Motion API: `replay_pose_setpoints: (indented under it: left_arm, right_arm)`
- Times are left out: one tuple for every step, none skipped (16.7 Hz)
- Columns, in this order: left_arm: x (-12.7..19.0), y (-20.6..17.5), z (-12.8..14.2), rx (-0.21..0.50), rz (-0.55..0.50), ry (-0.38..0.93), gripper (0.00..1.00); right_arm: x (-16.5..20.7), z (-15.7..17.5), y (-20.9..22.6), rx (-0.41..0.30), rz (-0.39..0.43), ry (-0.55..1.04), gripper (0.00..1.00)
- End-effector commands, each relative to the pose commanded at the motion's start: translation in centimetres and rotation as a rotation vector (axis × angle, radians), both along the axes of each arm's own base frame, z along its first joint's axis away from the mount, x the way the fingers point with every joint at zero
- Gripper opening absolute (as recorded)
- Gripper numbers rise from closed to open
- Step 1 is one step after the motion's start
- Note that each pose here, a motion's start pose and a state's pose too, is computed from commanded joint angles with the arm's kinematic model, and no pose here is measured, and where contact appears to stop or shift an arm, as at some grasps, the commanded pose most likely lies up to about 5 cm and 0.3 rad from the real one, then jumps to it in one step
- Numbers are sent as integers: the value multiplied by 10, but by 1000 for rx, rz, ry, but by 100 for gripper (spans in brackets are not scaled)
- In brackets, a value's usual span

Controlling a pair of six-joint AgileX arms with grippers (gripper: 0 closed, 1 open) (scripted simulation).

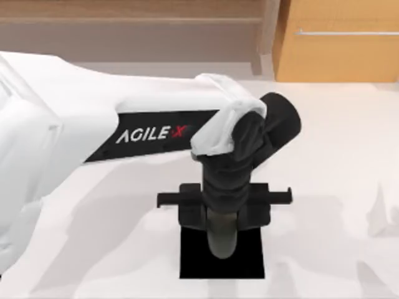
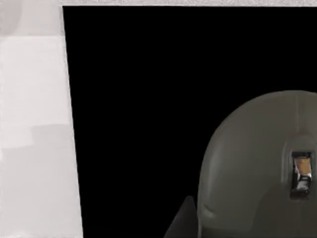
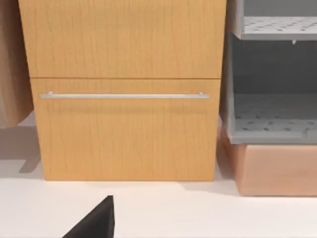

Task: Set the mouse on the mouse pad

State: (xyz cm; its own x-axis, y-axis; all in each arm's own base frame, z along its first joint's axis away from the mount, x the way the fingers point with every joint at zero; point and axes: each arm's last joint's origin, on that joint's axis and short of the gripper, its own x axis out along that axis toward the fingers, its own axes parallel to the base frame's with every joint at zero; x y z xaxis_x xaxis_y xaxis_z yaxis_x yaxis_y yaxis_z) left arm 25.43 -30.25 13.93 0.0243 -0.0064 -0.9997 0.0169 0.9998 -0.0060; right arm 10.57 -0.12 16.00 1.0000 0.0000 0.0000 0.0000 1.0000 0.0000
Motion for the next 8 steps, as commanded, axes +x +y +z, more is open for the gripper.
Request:
replay_pose_setpoints:
  left_arm:
    - [0, 0, 0, 0, 0, 0, 60]
    - [0, 0, 0, 0, 0, 0, 68]
    - [0, 0, 0, 0, 0, 0, 75]
    - [0, 0, 0, 0, 0, 0, 83]
    - [0, 0, 0, 0, 0, 0, 90]
    - [0, 0, 0, 0, 0, 0, 98]
    - [0, 0, 0, 0, 0, 0, 100]
    - [0, 0, 0, 0, 0, 0, 100]
  right_arm:
    - [0, 0, 0, 0, 0, 0, 100]
    - [0, 0, 0, 0, 0, 0, 100]
    - [0, 0, 0, 0, 0, 0, 100]
    - [0, 0, 0, 0, 0, 0, 100]
    - [0, 0, 0, 0, 0, 0, 100]
    - [0, 0, 0, 0, 0, 0, 100]
    - [0, 0, 0, 0, 0, 0, 100]
    - [0, 0, 0, 0, 0, 0, 100]
